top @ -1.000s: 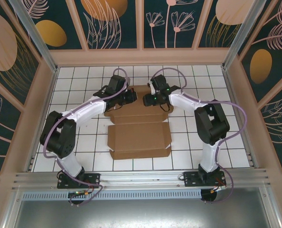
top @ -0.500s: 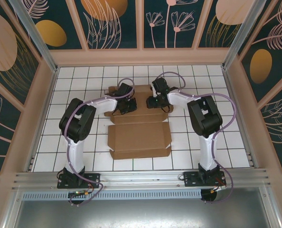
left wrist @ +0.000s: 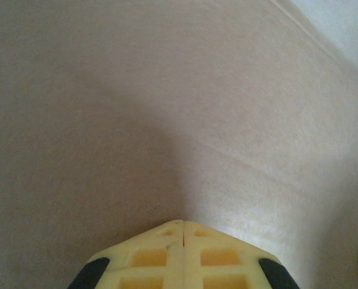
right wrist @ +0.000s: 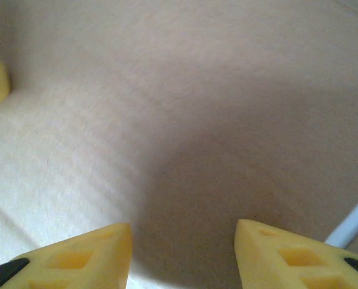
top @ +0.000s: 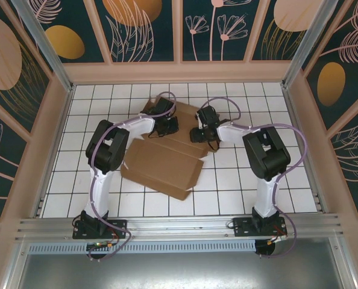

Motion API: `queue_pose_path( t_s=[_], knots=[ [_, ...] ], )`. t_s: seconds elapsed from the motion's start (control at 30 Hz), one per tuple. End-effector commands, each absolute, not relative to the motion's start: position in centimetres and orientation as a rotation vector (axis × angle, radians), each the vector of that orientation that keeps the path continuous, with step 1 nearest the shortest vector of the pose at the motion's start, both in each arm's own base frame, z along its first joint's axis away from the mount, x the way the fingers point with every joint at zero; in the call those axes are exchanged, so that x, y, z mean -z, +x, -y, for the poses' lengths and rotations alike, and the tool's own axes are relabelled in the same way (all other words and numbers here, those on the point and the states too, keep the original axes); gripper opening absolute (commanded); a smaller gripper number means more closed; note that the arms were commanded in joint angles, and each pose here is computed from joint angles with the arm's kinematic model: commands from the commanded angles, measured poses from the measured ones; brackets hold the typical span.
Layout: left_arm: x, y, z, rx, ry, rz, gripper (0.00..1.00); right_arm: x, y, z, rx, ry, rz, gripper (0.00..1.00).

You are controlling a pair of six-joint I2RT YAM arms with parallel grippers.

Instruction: Fold the paper box

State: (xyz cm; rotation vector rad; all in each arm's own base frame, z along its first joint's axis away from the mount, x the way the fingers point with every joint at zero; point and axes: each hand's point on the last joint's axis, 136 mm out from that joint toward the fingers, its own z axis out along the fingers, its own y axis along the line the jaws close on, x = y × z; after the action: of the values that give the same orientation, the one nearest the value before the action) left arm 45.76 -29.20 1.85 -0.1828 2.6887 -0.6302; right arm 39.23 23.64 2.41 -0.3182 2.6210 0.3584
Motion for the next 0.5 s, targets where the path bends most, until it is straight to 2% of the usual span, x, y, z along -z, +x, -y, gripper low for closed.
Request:
queue_pose_path(
  t_s=[0.0,0.13,0.23,0.4,0.47],
  knots=[
    [1.7,44.8,29.3,0.617,-0.142,-2.794,0.00,0.5,33.3,-23.4,-0.332,-0.346,-2.782,0.49],
    [1.4,44.2,31.9,0.712,-0.046,-2.795,0.00,0.5,30.9,-23.8,-0.418,-0.330,-2.794,0.49],
    [0.1,44.0,32.7,0.768,-0.010,-2.775,0.00,-1.0,30.8,-24.2,-0.477,-0.317,-2.762,0.49],
    [-8.4,45.2,33.0,0.894,0.049,-2.590,0.00,-7.6,33.3,-25.1,-0.573,-0.329,-2.594,0.52],
    [-11.1,45.2,32.1,0.959,0.016,-2.528,0.04,-10.9,34.7,-25.3,-0.635,-0.315,-2.496,0.54]
  ],
)
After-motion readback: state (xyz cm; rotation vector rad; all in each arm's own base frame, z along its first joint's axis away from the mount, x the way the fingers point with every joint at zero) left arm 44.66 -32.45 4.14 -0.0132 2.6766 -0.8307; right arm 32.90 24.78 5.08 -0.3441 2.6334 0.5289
